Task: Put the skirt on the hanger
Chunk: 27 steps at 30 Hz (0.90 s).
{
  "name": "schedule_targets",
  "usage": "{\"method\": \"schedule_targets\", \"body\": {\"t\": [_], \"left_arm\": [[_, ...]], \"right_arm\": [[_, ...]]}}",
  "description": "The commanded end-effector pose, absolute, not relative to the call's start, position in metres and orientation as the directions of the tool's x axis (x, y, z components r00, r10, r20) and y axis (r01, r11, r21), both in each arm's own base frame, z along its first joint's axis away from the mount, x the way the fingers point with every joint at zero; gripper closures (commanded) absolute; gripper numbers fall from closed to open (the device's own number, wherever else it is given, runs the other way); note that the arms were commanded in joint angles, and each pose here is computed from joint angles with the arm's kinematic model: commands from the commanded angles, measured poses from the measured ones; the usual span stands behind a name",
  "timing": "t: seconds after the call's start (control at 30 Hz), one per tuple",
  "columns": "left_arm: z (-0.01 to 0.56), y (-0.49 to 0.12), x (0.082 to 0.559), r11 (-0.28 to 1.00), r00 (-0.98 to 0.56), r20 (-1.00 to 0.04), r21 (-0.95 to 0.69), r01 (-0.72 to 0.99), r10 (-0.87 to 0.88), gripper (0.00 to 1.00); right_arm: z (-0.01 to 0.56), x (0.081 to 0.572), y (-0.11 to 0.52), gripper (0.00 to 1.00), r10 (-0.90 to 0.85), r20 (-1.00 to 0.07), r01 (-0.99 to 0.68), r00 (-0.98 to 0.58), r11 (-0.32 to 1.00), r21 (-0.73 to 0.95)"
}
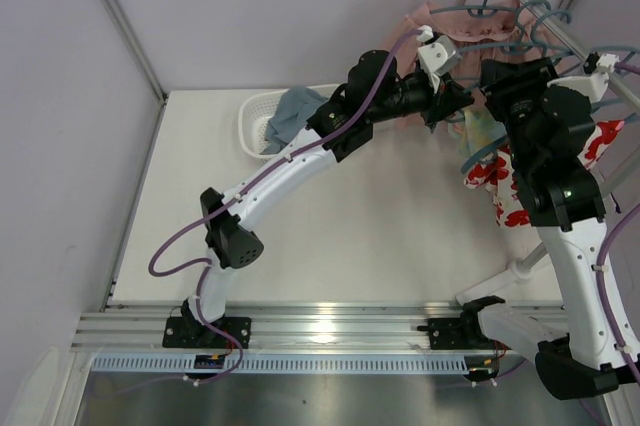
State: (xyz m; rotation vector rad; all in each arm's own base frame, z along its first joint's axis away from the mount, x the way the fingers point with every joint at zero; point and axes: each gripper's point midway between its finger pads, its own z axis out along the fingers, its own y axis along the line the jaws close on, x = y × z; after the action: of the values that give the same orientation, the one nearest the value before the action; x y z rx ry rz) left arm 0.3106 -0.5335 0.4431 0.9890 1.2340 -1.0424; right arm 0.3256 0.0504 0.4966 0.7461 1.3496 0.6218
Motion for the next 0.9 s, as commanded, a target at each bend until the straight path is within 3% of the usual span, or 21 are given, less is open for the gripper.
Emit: {"method": "schedule_targets", "body": {"t": [0.0, 0.13, 0.3, 0.5, 0.67, 0.87], "left_arm": [[0.520, -0.517, 0.296, 0.257, 0.138, -0.959, 0.072, 0.964, -0.249, 1.00], [0.522, -0.516, 0.296, 0.260, 0.135, -0.957, 0.067, 0.963, -0.256, 1.00], [0.527, -0.514, 0.295, 0.263, 0.139, -0.953, 0.066, 0.963, -0.268, 1.00], [0.528, -0.513, 0.291, 0.252, 0.142, -0.956, 0.075, 0.965, -0.258, 1.00], [0.517, -0.520, 0.287, 0.254, 0.182, -0.960, 0.126, 0.959, -0.211, 0.99], [0.508, -0.524, 0.290, 0.268, 0.183, -0.964, 0.128, 0.955, -0.192, 0.91]], "right_arm": [[0.508, 0.329, 0.067, 0.53, 0.758, -0.642, -0.041, 0.120, 0.650, 0.759], [0.508, 0.326, 0.084, 0.46, 0.733, -0.669, -0.022, 0.121, 0.676, 0.737], [0.501, 0.325, 0.083, 0.48, 0.729, -0.669, 0.009, 0.142, 0.675, 0.738], [0.493, 0.324, 0.078, 0.70, 0.737, -0.656, 0.020, 0.163, 0.662, 0.749], [0.499, 0.327, 0.071, 0.99, 0.748, -0.639, 0.023, 0.180, 0.646, 0.763], [0.511, 0.324, 0.043, 1.00, 0.750, -0.611, 0.040, 0.254, 0.624, 0.781]]}}
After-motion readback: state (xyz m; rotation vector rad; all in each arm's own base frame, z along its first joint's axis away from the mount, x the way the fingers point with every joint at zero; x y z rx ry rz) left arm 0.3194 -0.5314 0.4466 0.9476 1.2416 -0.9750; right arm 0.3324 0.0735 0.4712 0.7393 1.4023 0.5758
